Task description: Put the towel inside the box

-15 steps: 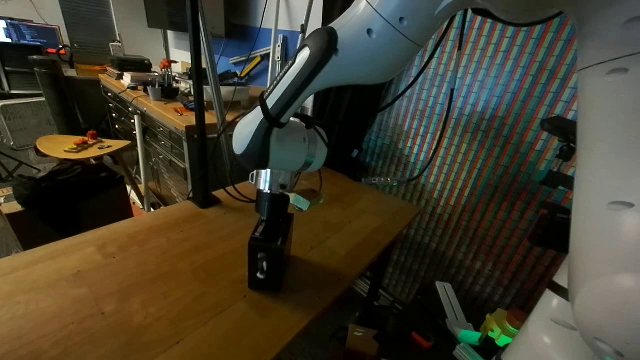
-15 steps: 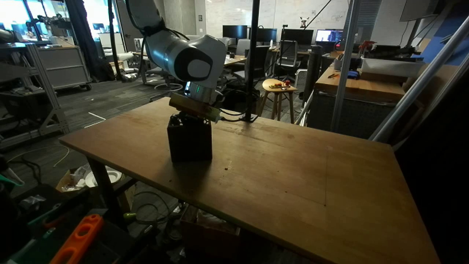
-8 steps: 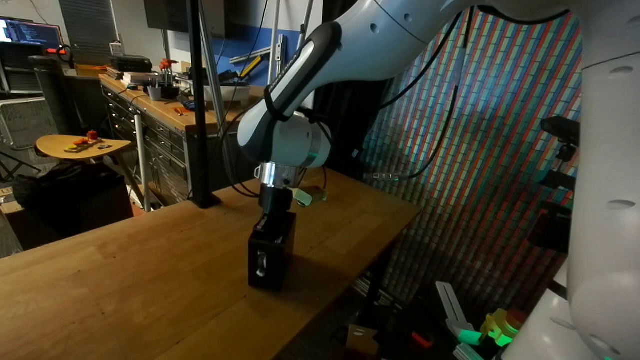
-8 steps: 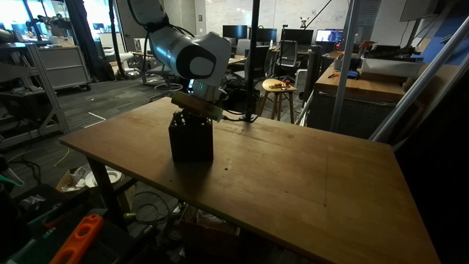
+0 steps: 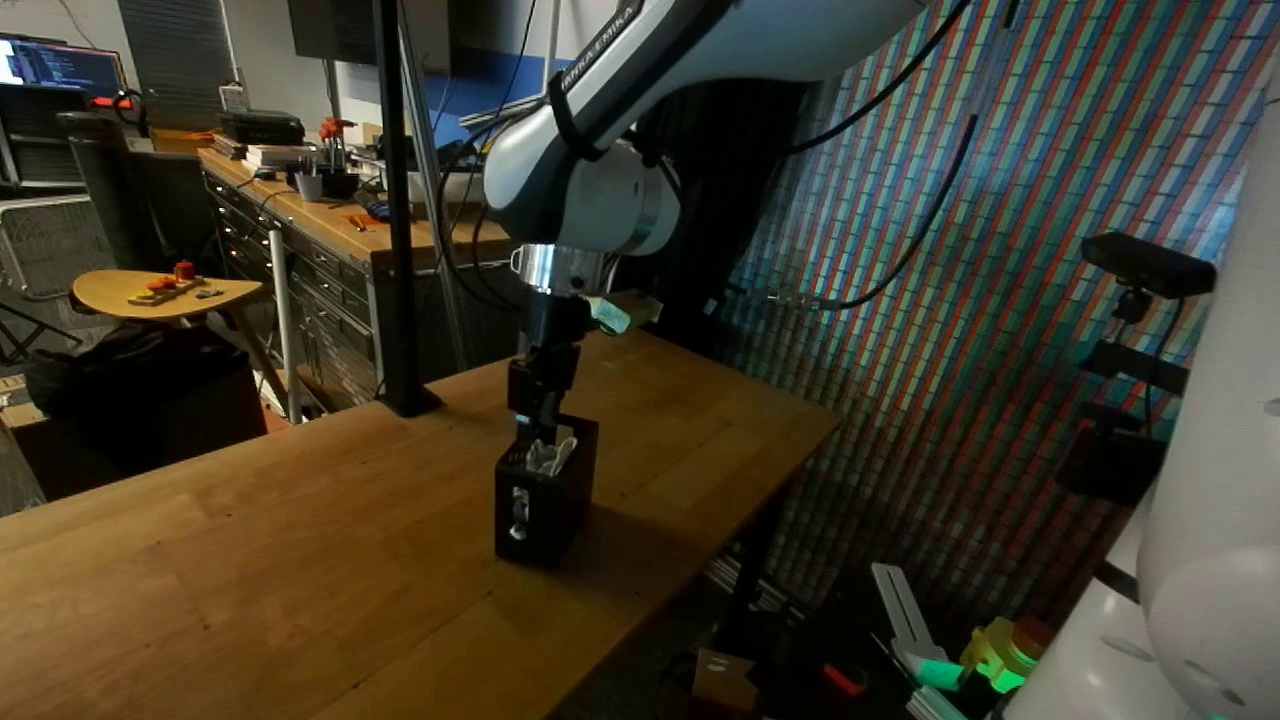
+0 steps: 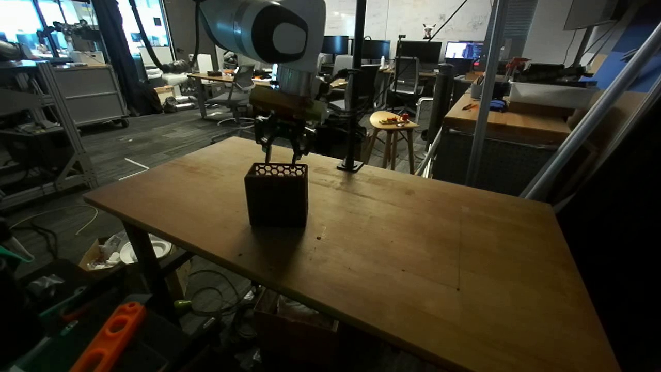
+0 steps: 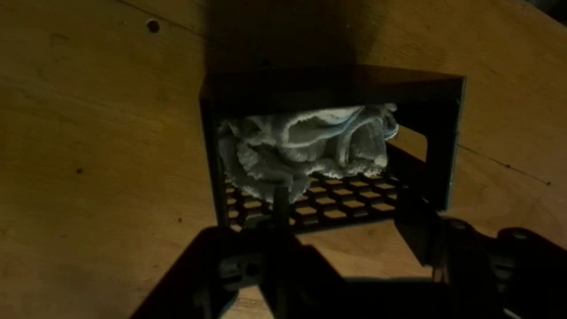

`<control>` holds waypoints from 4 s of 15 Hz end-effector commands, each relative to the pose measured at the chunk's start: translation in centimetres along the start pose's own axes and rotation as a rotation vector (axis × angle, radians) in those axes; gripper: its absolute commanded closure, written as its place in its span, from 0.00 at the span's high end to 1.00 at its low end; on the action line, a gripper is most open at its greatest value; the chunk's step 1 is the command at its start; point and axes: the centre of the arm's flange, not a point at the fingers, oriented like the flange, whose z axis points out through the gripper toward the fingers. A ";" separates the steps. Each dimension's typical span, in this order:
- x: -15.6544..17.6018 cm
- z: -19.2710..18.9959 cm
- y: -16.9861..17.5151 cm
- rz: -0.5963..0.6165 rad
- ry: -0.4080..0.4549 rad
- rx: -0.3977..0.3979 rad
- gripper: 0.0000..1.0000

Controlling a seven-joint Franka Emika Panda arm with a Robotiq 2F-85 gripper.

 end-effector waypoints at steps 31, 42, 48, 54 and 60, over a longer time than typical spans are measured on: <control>0.0 0.7 -0.2 -0.071 -0.064 -0.067 0.00; -0.3 5.3 -0.3 -0.087 -0.063 -0.010 0.00; -0.6 8.6 0.3 -0.098 -0.052 0.044 0.00; -1.0 11.2 0.4 -0.069 -0.005 0.117 0.00; -1.1 11.3 0.2 -0.036 0.031 0.149 0.00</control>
